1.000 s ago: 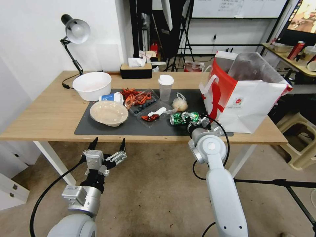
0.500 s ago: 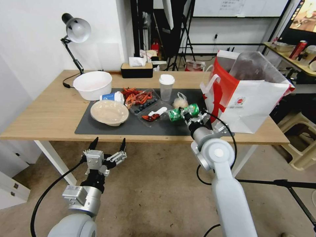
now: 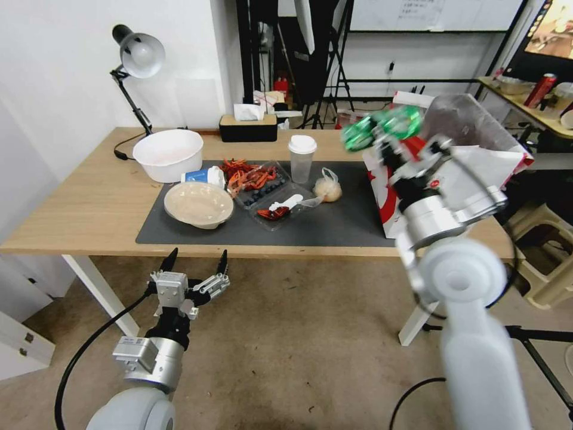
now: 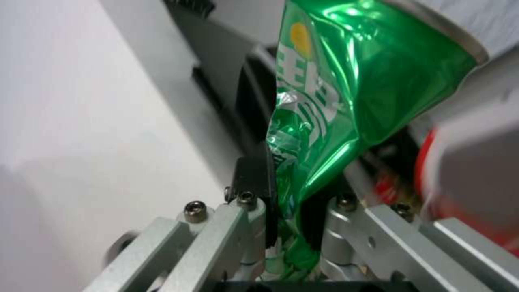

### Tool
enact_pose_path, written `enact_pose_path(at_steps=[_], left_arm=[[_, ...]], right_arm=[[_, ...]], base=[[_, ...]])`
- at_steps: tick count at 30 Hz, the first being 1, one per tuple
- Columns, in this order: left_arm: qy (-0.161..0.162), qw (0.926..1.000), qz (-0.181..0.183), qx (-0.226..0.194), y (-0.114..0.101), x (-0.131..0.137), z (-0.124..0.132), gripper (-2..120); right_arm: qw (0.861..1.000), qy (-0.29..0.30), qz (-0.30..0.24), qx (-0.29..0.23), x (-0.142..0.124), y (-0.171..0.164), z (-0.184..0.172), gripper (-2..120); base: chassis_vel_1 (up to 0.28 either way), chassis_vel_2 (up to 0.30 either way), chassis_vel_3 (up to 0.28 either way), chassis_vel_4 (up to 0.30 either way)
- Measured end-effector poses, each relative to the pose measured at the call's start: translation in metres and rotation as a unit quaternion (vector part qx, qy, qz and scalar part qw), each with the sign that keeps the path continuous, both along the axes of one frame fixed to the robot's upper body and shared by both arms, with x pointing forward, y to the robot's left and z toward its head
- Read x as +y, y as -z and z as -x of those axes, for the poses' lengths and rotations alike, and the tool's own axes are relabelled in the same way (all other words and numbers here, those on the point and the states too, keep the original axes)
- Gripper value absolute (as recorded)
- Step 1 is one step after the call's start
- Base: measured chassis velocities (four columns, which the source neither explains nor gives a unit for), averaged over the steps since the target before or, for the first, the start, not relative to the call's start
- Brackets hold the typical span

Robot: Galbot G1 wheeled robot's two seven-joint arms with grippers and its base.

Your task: Pick up the trash from the table and place it into the takeout bag.

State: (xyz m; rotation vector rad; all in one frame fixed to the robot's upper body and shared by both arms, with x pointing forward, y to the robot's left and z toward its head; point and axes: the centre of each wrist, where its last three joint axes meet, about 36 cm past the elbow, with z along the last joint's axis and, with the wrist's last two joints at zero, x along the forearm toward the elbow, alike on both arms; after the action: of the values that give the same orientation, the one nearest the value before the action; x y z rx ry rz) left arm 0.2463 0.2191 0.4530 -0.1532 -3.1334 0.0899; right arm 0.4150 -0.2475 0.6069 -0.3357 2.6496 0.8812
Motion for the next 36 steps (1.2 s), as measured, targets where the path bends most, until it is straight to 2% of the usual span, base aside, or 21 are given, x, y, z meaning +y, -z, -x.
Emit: enact_pose_path(at_steps=[1,5,10,12,14,17,20,22,23,25,26,29,30,34,35,36], left_arm=[[0.0,1.0,0.0,0.0,0.0,0.0,0.0,100],[0.003,1.0,0.001,0.0,0.001,-0.004,0.0,100],[0.006,1.0,0.004,0.0,0.002,-0.007,-0.001,100],[0.007,1.0,0.005,0.0,0.002,-0.009,-0.001,100],[0.008,1.0,0.005,0.0,0.002,-0.009,-0.001,100],[0.008,1.0,0.004,-0.001,0.003,-0.01,0.0,100],[0.009,1.0,0.004,-0.001,0.004,-0.01,0.0,100],[0.01,0.9999,0.004,-0.002,0.004,-0.01,0.0,100],[0.01,0.9999,0.004,-0.002,0.004,-0.01,0.0,100],[0.011,0.9999,0.004,-0.002,0.005,-0.011,0.0,100],[0.011,0.9999,0.004,-0.002,0.005,-0.011,0.0,100],[0.013,0.9999,0.005,-0.002,0.006,-0.012,0.0,100],[0.013,0.9999,0.005,-0.002,0.006,-0.012,0.0,100],[0.014,0.9999,0.005,-0.003,0.006,-0.013,-0.001,100],[0.014,0.9999,0.005,-0.003,0.006,-0.013,-0.001,100],[0.015,0.9999,0.005,-0.003,0.007,-0.013,-0.001,100]], right_arm=[[1.0,0.0,0.0,0.0,0.0,0.0,0.0,7],[0.996,0.074,0.044,-0.024,-0.032,-0.017,-0.018,7],[0.988,0.128,0.082,-0.017,-0.049,-0.017,-0.034,7],[0.981,0.165,0.107,-0.002,-0.056,-0.013,-0.043,7],[0.979,0.173,0.112,0.002,-0.058,-0.012,-0.045,7],[0.97,0.204,0.126,0.044,-0.062,-0.005,-0.054,7],[0.967,0.21,0.127,0.069,-0.062,-0.004,-0.055,15],[0.965,0.214,0.126,0.088,-0.062,-0.005,-0.056,25],[0.965,0.214,0.126,0.088,-0.062,-0.005,-0.056,25],[0.963,0.217,0.125,0.102,-0.062,-0.008,-0.056,34],[0.963,0.217,0.125,0.102,-0.062,-0.008,-0.056,34],[0.961,0.219,0.125,0.11,-0.063,-0.012,-0.057,48],[0.961,0.219,0.125,0.11,-0.063,-0.012,-0.057,48],[0.96,0.223,0.129,0.109,-0.066,-0.016,-0.057,68],[0.96,0.223,0.129,0.109,-0.066,-0.016,-0.057,68],[0.96,0.224,0.129,0.108,-0.067,-0.017,-0.057,73]], base=[[0.0,0.0,0.0,0.0],[0.0,0.0,0.0,0.0],[0.0,0.0,0.0,0.0],[0.0,0.0,0.0,0.0],[0.0,0.0,0.0,0.0],[0.0,0.0,0.0,0.0],[0.0,0.0,0.0,0.0],[0.0,0.0,0.0,0.0],[0.0,0.0,0.0,0.0],[0.0,0.0,0.0,0.0],[0.0,0.0,0.0,0.0],[0.0,0.0,0.0,0.0],[0.0,0.0,0.0,0.0],[0.0,0.0,0.0,0.0],[0.0,0.0,0.0,0.0],[0.0,0.0,0.0,0.0]])
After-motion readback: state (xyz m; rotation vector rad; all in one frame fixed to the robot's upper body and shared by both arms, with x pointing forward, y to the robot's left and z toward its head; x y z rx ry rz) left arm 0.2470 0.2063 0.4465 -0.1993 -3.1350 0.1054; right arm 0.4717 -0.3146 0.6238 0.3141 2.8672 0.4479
